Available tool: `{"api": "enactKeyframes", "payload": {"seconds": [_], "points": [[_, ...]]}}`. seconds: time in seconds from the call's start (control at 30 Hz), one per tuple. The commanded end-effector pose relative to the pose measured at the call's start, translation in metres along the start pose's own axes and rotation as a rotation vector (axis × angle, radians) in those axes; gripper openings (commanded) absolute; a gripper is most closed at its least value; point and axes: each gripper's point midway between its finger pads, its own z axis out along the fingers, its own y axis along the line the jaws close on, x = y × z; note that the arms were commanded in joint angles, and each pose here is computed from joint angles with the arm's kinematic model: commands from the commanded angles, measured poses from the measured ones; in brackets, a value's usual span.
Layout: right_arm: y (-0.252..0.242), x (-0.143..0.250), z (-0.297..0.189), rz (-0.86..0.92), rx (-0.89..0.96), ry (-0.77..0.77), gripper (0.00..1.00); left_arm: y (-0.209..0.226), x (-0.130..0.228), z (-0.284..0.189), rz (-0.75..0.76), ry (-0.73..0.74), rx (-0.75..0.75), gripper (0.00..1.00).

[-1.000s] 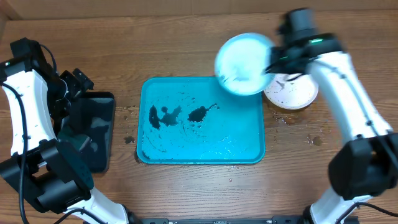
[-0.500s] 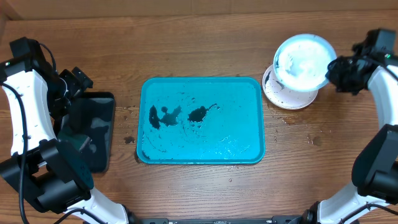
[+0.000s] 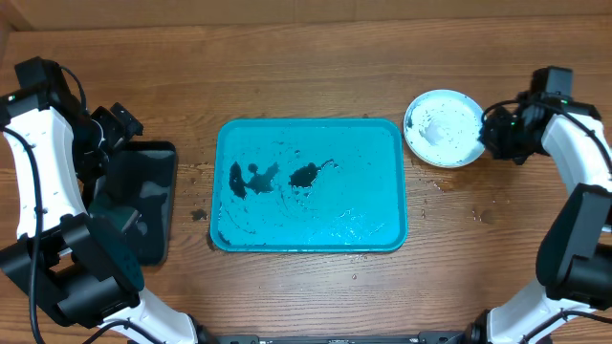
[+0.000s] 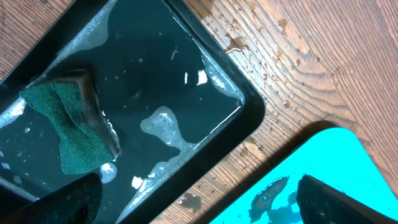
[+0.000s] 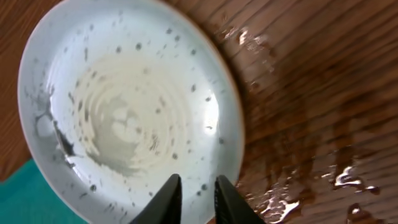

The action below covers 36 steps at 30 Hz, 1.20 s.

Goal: Clean dirty plates on tray and stack at the side

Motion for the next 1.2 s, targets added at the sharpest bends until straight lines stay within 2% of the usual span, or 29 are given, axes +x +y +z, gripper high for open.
{"api": "enactKeyframes", "payload": {"seconds": [0.0, 0.13, 0.23, 0.47, 0.53, 0.57, 0.63, 0.8, 1.17], "points": [[0.023, 0.015, -0.004, -0.021, -0.072, 0.053, 0.34, -0.004, -0.003, -0.004, 0.014, -0.012, 0.015, 1.0], [0.043, 0.025, -0.023, -0.028, -0.158, 0.1, 0.42, -0.004, -0.003, -0.004, 0.014, -0.012, 0.015, 1.0], [0.065, 0.041, -0.054, -0.109, -0.262, 0.122, 0.48, -0.004, -0.003, -0.004, 0.014, -0.012, 0.015, 1.0], [0.088, 0.076, -0.124, -0.233, -0.271, 0.031, 0.57, -0.004, -0.003, -0.004, 0.014, -0.012, 0.015, 1.0], [0.091, 0.093, -0.14, -0.272, -0.259, 0.023, 0.67, -0.004, -0.003, -0.004, 0.014, -0.012, 0.015, 1.0], [0.095, 0.104, -0.147, -0.296, -0.259, 0.027, 0.75, -0.004, -0.003, -0.004, 0.014, -0.012, 0.015, 1.0], [0.101, 0.124, -0.156, -0.335, -0.269, 0.048, 1.0, -0.004, -0.003, -0.004, 0.014, -0.012, 0.015, 1.0], [0.111, 0.157, -0.161, -0.405, -0.275, 0.108, 1.0, -0.004, -0.003, -0.004, 0.014, -0.012, 0.015, 1.0], [0.097, 0.167, -0.158, -0.395, -0.206, 0.154, 1.0, -0.004, -0.003, -0.004, 0.014, -0.012, 0.015, 1.0]]}}
